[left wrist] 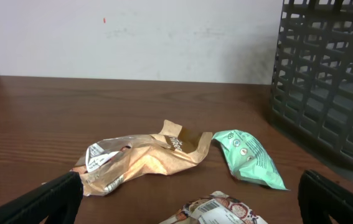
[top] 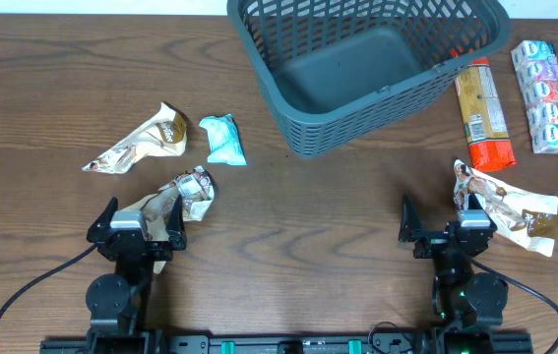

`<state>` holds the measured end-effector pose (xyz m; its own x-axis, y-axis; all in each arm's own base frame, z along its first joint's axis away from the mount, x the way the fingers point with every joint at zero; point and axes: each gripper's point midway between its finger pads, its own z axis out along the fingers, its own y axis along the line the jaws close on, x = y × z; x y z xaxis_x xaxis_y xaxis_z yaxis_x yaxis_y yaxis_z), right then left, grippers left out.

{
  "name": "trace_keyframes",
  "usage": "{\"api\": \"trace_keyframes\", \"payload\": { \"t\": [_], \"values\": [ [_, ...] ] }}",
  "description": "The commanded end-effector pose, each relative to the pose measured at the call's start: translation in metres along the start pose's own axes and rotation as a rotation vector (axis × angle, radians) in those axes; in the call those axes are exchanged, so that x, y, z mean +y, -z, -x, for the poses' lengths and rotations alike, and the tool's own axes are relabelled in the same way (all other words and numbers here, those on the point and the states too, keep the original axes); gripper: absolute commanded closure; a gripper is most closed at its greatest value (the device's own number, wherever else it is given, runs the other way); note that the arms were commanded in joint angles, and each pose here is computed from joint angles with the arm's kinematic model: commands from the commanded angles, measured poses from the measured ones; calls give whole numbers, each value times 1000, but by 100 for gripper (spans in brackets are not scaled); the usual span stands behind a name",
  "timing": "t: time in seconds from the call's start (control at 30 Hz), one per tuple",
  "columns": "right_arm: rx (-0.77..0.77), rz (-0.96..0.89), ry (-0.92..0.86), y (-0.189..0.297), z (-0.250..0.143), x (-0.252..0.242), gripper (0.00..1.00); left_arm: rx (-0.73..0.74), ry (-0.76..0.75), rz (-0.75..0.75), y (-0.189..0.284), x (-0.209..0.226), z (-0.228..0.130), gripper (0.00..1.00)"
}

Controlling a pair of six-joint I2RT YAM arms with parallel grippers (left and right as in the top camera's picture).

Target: Pack container

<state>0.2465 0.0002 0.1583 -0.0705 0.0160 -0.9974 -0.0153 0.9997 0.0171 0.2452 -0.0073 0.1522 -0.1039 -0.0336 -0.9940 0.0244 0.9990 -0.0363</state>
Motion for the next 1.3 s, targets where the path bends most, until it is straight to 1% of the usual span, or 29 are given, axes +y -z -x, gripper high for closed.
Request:
{"api": "trace_keyframes", "payload": {
  "t": [0.0, 0.7, 0.8, 0.87, 0.9, 1.0, 1.1, 1.2, 1.27],
  "values": [
    [0, 4, 12, 0, -1, 1, 1, 50, 1, 14, 0, 3, -15, 1],
    [-4, 12, 10, 0, 0, 3, 1, 49, 1, 14, 0, 3, -15, 1],
    [-15, 16, -59, 0, 3, 3, 1, 47, 2, 13, 0, 3, -14, 1],
    [-66, 19, -93, 1, 17, 3, 1, 13, 9, -21, 0, -3, -6, 1],
    [-101, 21, -92, 3, 28, 4, 1, 1, 10, -67, 0, -11, -2, 1],
    [-179, 17, -77, 12, 64, 3, 1, 6, 33, -295, 9, -50, 6, 1],
    [-201, 9, -40, 23, 97, 3, 1, 53, 107, -435, 21, -74, 16, 1],
    [-199, -1, -17, 37, 138, 2, 1, 67, 111, -514, 33, -89, 47, 1],
    [-164, -10, -13, 41, 169, 1, 1, 52, 38, -552, 39, -98, 79, 1]
  ]
}}
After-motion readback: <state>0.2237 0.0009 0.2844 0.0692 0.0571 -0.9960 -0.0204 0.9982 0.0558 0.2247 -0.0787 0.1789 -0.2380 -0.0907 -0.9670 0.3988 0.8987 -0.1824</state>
